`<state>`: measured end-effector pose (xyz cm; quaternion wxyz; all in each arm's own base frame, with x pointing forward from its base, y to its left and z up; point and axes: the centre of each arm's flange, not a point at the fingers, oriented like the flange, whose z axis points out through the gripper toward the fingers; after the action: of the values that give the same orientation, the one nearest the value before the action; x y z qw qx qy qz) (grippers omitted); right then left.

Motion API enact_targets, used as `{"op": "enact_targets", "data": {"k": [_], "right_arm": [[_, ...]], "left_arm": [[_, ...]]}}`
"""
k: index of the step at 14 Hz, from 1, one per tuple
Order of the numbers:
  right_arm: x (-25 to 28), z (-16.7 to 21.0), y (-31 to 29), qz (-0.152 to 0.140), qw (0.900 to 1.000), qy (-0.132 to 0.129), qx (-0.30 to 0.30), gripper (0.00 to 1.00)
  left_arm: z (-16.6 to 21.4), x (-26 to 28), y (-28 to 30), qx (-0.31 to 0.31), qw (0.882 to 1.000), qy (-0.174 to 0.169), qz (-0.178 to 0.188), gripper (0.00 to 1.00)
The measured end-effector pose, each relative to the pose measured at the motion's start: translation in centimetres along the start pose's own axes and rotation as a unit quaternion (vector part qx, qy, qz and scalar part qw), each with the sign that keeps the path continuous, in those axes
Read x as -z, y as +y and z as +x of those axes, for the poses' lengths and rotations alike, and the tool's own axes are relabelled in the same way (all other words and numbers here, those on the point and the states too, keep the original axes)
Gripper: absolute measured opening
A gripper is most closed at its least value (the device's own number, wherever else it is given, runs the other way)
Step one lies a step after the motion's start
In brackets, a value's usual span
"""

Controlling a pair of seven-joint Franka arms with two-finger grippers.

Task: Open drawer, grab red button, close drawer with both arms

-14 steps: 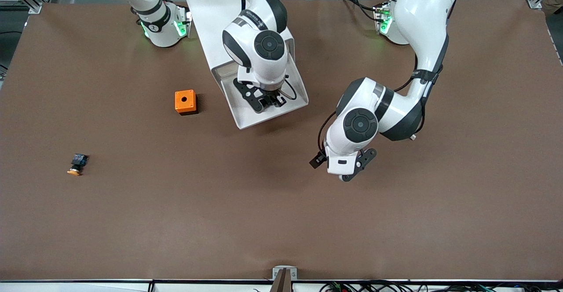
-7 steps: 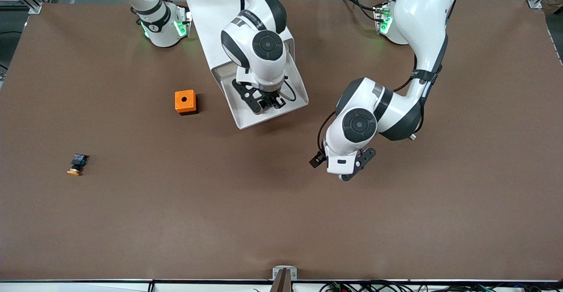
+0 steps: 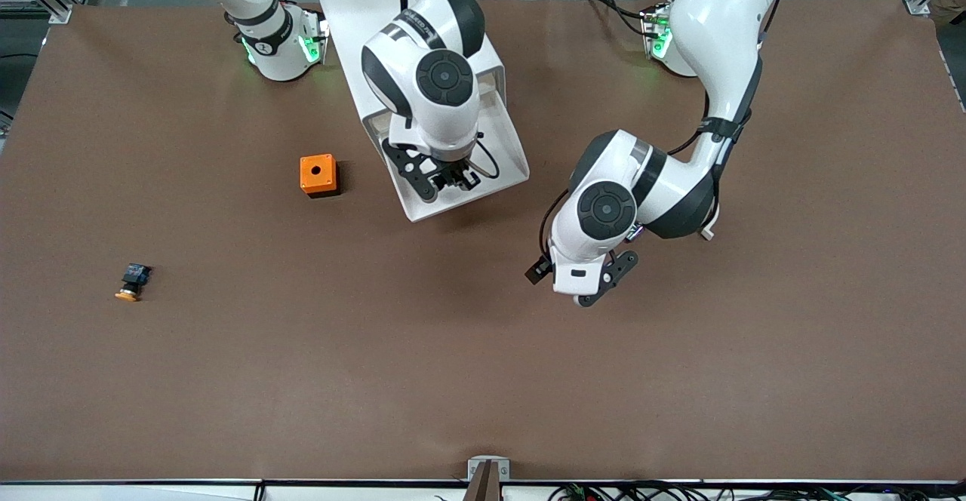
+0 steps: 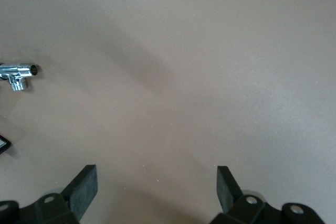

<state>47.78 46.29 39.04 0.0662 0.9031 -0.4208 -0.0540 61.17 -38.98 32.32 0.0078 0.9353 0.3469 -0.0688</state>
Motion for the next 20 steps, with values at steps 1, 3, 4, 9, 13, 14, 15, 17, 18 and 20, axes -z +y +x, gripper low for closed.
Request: {"op": "enact_targets", "data": {"k": [1, 3, 4, 9, 13, 14, 15, 17, 18, 20], "right_arm": [[0.6, 1.3, 0.4, -0.012, 1.0, -0.002, 0.01, 0.41], [2.4, 5.0, 1.7, -0.028, 0.999, -0.009, 0.024, 0.41], [3.6, 7.3, 2.5, -0.031, 0.999, -0.014, 0.034, 0.41], [7.5, 19.6, 9.6, -0.016, 0.994, -0.042, 0.101, 0.41], [6.5, 29.3, 18.0, -0.001, 0.983, -0.069, 0.17, 0.41], [5.7, 31.4, 19.9, 0.008, 0.98, -0.071, 0.184, 0.41], [4.5, 33.3, 21.6, 0.019, 0.977, -0.07, 0.199, 0.41], [1.0, 37.0, 24.5, 0.041, 0.972, -0.057, 0.226, 0.41], [-0.9, 38.9, 25.9, 0.049, 0.968, -0.044, 0.24, 0.41], [-4.2, 42.6, 28.9, 0.046, 0.963, -0.015, 0.266, 0.41]], "left_arm": [[-0.2, 0.0, 0.1, -0.001, 1.0, 0.0, 0.0, 1.0], [-0.8, -0.1, 0.2, -0.006, 1.0, -0.001, 0.001, 1.0], [-1.1, -0.2, 0.3, -0.008, 1.0, -0.002, 0.001, 1.0], [-4.5, -0.6, 1.2, -0.033, 0.999, -0.006, 0.002, 1.0], [-7.4, -1.1, 1.8, -0.053, 0.999, -0.007, 0.006, 1.0], [-7.9, -1.2, 1.8, -0.056, 0.998, -0.007, 0.007, 1.0], [-8.2, -1.4, 1.9, -0.058, 0.998, -0.007, 0.009, 1.0], [-9.0, -1.6, 2.0, -0.064, 0.998, -0.007, 0.011, 1.0], [-9.6, -1.9, 2.0, -0.068, 0.998, -0.008, 0.013, 1.0], [-11.3, -2.5, 2.2, -0.079, 0.997, -0.008, 0.017, 1.0]]}}
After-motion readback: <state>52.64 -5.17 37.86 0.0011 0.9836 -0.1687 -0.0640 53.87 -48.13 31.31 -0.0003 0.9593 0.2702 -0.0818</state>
